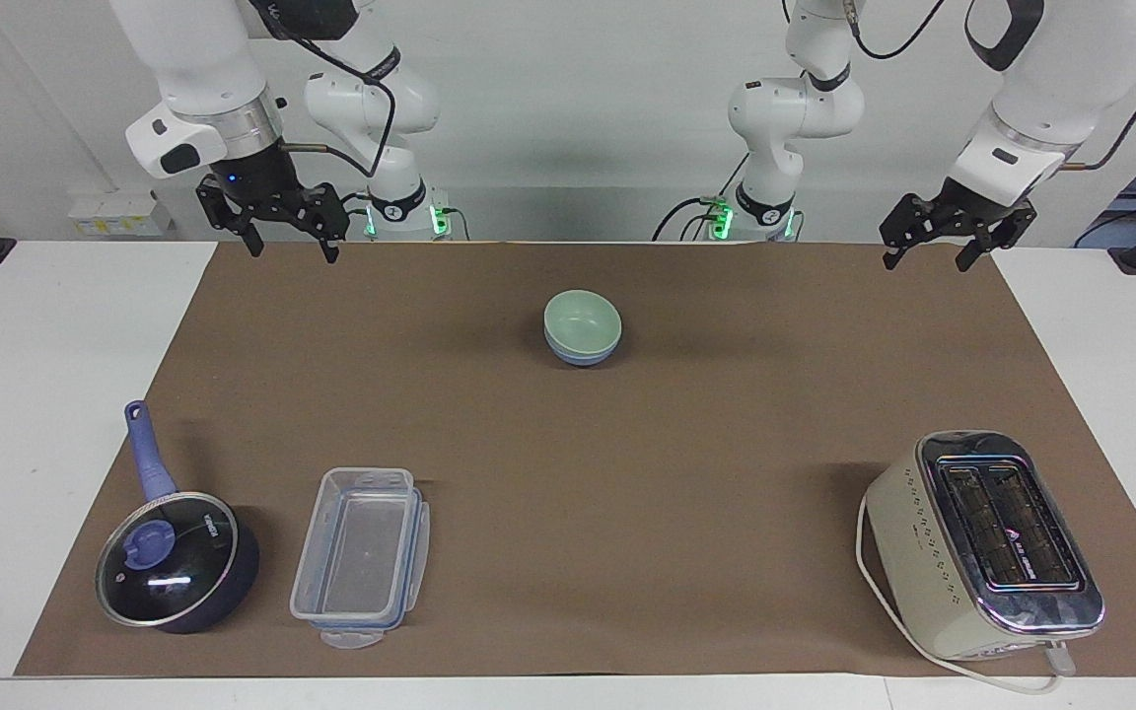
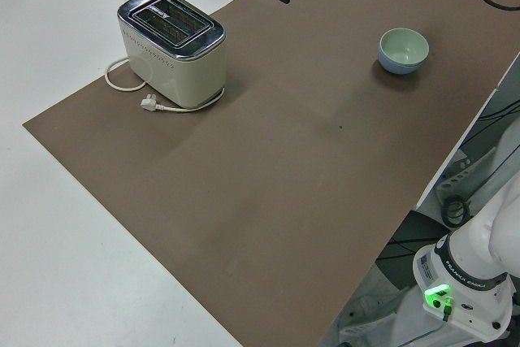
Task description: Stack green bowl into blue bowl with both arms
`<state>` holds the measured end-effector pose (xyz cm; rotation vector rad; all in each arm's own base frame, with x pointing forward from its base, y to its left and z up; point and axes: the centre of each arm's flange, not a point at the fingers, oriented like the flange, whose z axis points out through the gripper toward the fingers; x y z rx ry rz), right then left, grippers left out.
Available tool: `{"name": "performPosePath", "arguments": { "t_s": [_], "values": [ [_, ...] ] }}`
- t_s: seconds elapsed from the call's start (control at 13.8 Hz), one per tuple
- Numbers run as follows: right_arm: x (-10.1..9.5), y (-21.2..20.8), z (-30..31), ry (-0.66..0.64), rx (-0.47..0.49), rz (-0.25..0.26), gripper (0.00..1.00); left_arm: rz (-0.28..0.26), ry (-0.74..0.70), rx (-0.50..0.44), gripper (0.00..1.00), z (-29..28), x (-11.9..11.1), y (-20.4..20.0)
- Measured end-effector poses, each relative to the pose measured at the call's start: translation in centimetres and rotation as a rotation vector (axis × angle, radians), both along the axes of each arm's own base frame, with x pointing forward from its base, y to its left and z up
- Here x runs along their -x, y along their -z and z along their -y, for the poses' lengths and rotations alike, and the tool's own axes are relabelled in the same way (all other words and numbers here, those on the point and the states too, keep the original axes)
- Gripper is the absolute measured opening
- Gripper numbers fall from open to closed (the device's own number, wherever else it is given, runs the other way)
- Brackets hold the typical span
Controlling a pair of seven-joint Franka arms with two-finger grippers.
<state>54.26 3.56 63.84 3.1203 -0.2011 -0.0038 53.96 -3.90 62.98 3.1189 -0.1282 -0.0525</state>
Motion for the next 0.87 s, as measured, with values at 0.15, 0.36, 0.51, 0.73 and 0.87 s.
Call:
{"name": "performPosePath", "arguments": {
  "t_s": [0.15, 0.36, 0.51, 0.73, 0.87],
  "values": [
    [0.0, -0.1, -0.1, 0.003, 0.0, 0.003, 1.0, 0.0, 0.0, 0.0, 1.0, 0.0, 0.0, 0.0],
    [0.0, -1.1, -0.3, 0.001, -0.002, 0.025, 1.0, 0.0, 0.0, 0.0, 1.0, 0.0, 0.0, 0.0],
    [0.0, -1.4, -0.3, 0.001, -0.002, 0.03, 1.0, 0.0, 0.0, 0.0, 1.0, 0.0, 0.0, 0.0],
    [-0.2, -1.2, -0.2, 0.002, -0.003, 0.027, 1.0, 0.0, 0.0, 0.0, 1.0, 0.0, 0.0, 0.0],
    [-0.2, -1.1, -0.2, 0.002, -0.003, 0.026, 1.0, 0.0, 0.0, 0.0, 1.0, 0.0, 0.0, 0.0]
  ]
}}
